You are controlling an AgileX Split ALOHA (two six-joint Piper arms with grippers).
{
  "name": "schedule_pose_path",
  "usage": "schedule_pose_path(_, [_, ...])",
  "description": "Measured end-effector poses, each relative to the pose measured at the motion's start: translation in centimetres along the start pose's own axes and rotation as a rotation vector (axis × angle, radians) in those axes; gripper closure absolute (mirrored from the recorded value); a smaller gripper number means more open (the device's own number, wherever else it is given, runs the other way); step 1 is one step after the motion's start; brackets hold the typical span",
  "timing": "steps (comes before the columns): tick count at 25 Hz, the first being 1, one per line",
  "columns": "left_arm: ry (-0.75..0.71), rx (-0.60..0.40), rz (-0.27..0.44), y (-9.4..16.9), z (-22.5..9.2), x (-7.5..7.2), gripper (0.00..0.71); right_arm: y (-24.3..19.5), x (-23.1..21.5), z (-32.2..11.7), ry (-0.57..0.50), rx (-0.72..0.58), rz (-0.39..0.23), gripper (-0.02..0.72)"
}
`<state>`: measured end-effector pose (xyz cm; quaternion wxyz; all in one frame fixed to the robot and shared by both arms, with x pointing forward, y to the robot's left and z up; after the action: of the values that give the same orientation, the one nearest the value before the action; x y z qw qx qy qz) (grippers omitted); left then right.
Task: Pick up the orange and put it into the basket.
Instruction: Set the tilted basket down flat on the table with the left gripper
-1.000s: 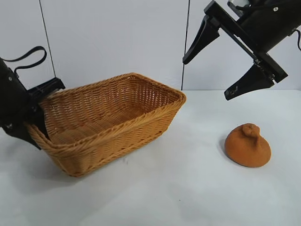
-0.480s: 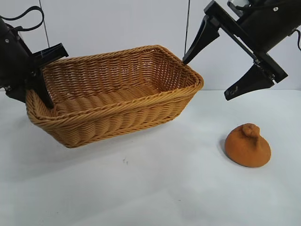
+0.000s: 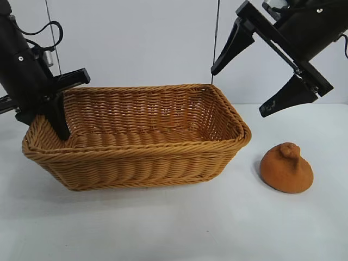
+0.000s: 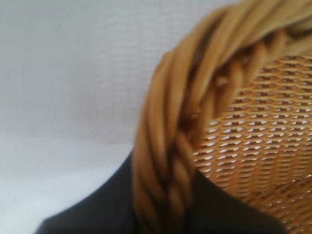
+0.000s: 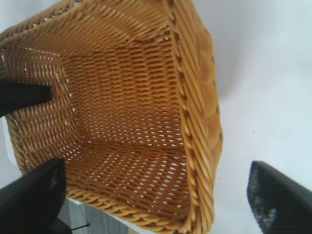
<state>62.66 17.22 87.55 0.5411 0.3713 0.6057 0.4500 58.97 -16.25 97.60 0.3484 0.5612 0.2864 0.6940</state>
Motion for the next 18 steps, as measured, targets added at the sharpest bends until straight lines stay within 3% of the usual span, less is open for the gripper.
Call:
schedule_pose_path(4, [0.002,0.019,0.013,-1.4,0.0,0.4,0.625,0.0,0.0,0.0,0.0,0.0,0.0,0.01])
schedule_pose_path(10, [-0.008,0.008,0.018,-1.5,0.2,0.5,0.6,0.0,0.0,0.0,0.0,0.0,0.0,0.01])
schedule_pose_path(12, [-0.008,0.008,0.018,-1.5,0.2,0.5,0.505,0.0,0.0,0.0,0.0,0.0,0.0,0.01])
schedule_pose_path(16, [-0.013,-0.002,0.013,-1.0,0.4,0.2,0.214,0.0,0.0,0.0,0.0,0.0,0.0,0.01])
schedule_pose_path(18, [-0.028,-0.023,0.004,-0.1,0.6,-0.2,0.161,0.0,0.0,0.0,0.0,0.0,0.0,0.01])
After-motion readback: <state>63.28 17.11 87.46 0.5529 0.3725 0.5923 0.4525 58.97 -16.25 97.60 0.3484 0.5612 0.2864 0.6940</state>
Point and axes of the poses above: a point on each arm's last joint axis where the gripper is mounted, y pointing back along that axis away from the gripper, x along the wrist's bending axis when the last joint is at zero, z = x × y, the point moved 5 cm from there along -y, pointing out along that axis toward the gripper, and after that the axes turned 3 degrees about y, right-handed, at the moved point
